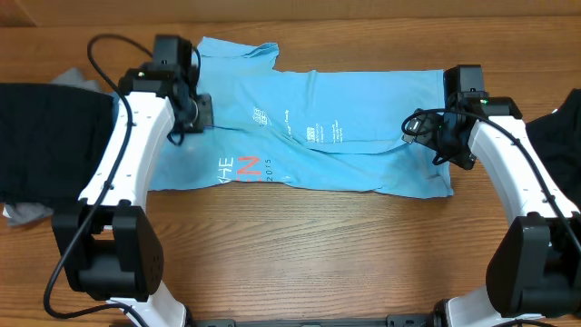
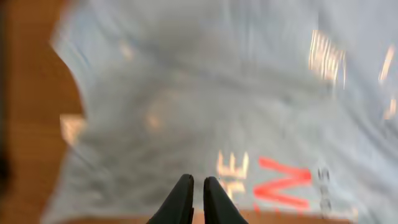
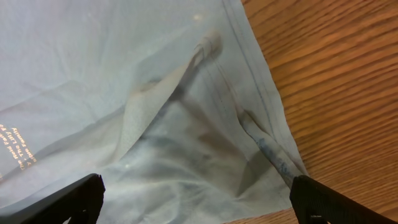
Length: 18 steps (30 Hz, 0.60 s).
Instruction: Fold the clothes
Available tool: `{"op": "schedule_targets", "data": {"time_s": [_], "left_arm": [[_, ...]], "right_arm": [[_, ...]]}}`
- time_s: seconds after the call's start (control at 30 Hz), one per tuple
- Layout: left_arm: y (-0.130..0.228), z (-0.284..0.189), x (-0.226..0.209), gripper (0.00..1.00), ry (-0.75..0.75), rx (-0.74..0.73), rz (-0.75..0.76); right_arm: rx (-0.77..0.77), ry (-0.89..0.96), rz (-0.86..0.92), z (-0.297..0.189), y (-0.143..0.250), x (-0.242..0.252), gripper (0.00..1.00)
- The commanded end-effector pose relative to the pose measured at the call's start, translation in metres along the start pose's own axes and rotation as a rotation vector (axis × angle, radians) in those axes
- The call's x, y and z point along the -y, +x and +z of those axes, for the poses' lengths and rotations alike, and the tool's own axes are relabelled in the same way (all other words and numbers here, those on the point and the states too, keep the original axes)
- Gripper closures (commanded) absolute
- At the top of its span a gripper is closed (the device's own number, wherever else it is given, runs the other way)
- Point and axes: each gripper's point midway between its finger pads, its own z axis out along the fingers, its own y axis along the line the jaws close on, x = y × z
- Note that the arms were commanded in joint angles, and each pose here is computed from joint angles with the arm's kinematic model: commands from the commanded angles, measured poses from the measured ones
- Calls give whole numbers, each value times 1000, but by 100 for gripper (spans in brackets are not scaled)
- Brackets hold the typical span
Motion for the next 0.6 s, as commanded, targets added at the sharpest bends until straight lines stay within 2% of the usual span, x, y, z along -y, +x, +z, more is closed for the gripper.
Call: {"op": "schedule_targets", "data": {"time_s": [0.0,0.23,0.57], "left_arm": [[42,19,11,92,84,-148,-84],[87,43,3,92,50,-272,-128],[88,51,-30,89,-138,-231,-108]], "right_arm": [[25,-5,-1,-4,-9,-2,0],[25,-5,-2,-4,-9,-2,0],[23,-9,-35,-4,-8,-3,0]]}}
